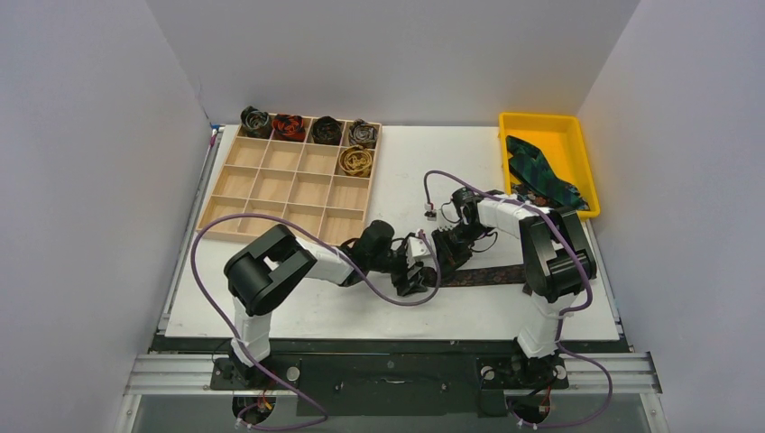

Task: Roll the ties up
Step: Roll the tie at the center of the board.

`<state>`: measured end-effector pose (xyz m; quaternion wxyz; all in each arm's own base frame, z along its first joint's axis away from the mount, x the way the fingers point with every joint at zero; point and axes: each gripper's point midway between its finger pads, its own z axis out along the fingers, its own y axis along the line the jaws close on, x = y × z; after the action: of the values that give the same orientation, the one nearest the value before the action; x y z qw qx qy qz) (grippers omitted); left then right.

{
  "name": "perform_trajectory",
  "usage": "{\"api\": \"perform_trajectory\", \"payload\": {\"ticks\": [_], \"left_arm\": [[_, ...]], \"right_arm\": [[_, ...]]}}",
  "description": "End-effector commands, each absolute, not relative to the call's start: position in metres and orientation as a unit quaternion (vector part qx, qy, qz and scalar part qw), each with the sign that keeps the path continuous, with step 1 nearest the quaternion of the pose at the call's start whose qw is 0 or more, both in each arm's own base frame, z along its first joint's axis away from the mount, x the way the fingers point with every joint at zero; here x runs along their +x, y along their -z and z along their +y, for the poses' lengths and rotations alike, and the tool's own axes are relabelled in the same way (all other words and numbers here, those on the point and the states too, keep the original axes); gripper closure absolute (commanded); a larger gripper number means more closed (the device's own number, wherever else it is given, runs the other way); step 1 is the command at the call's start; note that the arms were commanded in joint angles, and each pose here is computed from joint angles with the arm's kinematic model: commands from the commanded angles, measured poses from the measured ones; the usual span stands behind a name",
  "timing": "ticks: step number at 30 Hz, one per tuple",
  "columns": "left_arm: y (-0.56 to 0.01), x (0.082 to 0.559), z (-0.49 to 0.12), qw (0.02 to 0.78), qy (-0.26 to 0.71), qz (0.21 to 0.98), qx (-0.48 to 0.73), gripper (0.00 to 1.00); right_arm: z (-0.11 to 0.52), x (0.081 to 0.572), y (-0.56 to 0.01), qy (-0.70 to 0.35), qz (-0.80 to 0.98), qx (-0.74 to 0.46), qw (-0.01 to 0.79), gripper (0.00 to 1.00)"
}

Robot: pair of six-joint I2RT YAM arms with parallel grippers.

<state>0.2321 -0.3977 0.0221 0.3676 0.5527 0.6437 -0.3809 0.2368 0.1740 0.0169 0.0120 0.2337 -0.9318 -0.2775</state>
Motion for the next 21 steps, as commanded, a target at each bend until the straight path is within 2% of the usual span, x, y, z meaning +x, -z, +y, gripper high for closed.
{"api": "perform_trajectory", "payload": {"ticks": [1, 4, 6, 14, 18, 21], "left_arm": [[-0.03, 0.239, -0.412, 0.375, 0.404, 0.654, 0.519, 0.32], [-0.034, 0.233, -0.41, 0.377, 0.414, 0.645, 0.52, 0.48], [-0.038, 0.229, -0.407, 0.379, 0.417, 0.641, 0.521, 0.54], [-0.067, 0.229, -0.411, 0.402, 0.434, 0.625, 0.51, 0.55], [-0.059, 0.233, -0.413, 0.4, 0.431, 0.632, 0.505, 0.56], [-0.046, 0.235, -0.413, 0.394, 0.426, 0.641, 0.503, 0.6]], "right_arm": [[0.171, 0.256, 0.007, 0.228, -0.94, 0.253, -0.026, 1.0], [0.173, 0.255, 0.006, 0.227, -0.94, 0.253, -0.03, 1.0], [0.175, 0.256, 0.006, 0.228, -0.941, 0.248, -0.033, 1.0], [0.213, 0.274, -0.003, 0.254, -0.935, 0.239, -0.067, 1.0], [0.221, 0.28, -0.007, 0.263, -0.933, 0.231, -0.085, 1.0], [0.223, 0.28, -0.005, 0.268, -0.933, 0.226, -0.085, 1.0]]}}
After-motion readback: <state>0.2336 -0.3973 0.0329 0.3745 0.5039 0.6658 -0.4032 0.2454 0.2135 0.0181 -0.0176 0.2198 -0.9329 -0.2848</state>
